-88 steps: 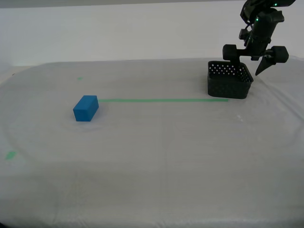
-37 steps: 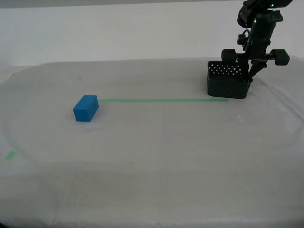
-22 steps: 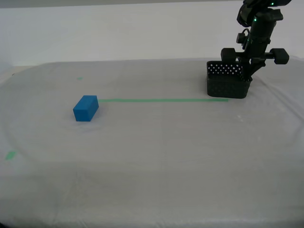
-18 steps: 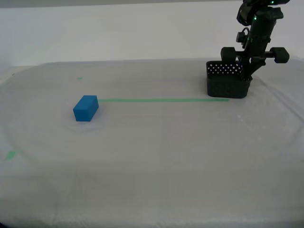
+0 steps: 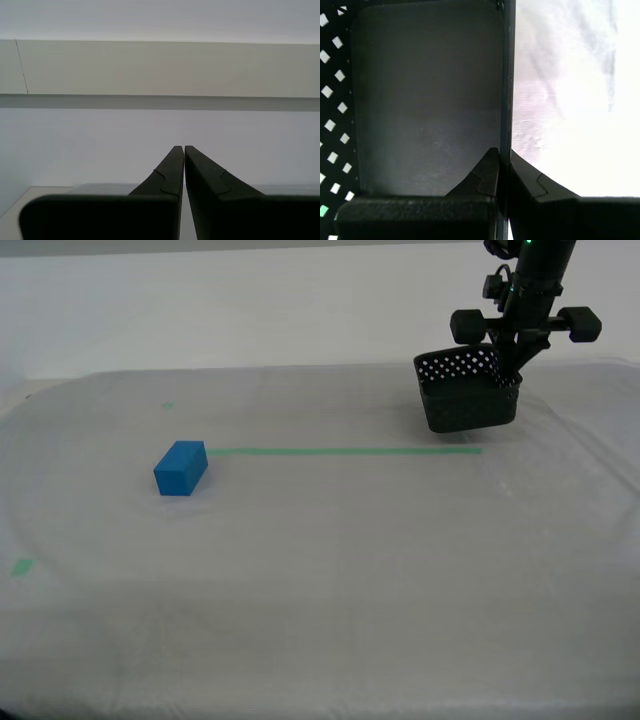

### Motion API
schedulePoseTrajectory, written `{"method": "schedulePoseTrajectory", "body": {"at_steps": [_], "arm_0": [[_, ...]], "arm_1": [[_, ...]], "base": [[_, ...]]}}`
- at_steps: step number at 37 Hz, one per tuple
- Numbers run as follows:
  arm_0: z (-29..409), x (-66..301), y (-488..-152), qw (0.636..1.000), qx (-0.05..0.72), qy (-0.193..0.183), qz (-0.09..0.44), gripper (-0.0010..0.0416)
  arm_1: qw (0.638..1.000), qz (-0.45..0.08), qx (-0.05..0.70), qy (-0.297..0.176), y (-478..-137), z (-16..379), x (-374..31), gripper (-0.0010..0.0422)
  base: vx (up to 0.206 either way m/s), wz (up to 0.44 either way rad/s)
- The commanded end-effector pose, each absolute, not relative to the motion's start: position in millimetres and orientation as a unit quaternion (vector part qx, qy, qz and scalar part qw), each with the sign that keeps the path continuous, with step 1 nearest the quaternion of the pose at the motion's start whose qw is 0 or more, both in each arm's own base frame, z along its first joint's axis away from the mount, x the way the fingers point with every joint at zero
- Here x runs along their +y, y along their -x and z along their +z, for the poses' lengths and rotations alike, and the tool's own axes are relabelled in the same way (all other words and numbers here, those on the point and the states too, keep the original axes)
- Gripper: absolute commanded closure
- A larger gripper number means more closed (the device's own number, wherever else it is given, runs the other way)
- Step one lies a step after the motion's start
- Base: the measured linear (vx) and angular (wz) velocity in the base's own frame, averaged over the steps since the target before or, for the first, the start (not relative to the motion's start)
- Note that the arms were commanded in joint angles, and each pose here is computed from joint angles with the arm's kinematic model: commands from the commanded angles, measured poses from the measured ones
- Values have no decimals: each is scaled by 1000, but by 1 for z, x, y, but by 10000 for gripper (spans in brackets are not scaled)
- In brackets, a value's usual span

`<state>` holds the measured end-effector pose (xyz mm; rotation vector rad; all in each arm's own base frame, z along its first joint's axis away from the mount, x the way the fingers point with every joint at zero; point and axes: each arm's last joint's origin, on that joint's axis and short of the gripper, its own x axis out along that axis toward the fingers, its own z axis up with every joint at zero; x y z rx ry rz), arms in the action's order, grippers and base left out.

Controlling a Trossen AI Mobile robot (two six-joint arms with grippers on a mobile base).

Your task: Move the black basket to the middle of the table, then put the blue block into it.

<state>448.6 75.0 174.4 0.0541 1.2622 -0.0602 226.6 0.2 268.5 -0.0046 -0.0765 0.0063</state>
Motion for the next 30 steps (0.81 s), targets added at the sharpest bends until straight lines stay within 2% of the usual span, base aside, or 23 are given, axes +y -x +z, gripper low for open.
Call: {"method": "schedulePoseTrajectory", "body": {"at_steps": [1,7,13,30], "arm_0": [[185,88,-443,811,584,-20,-17,407],[198,116,-432,814,581,-15,0,407],[208,146,-420,819,573,-29,9,407],[208,222,-386,814,578,-29,50,406]], "arm_1": [[999,3,-41,1,-227,269,0,412],[999,3,-41,1,-227,269,0,412],[999,3,-41,1,-227,269,0,412],[999,3,-41,1,-227,269,0,412]], "base": [[0,0],[0,0],[0,0],[0,0]]}}
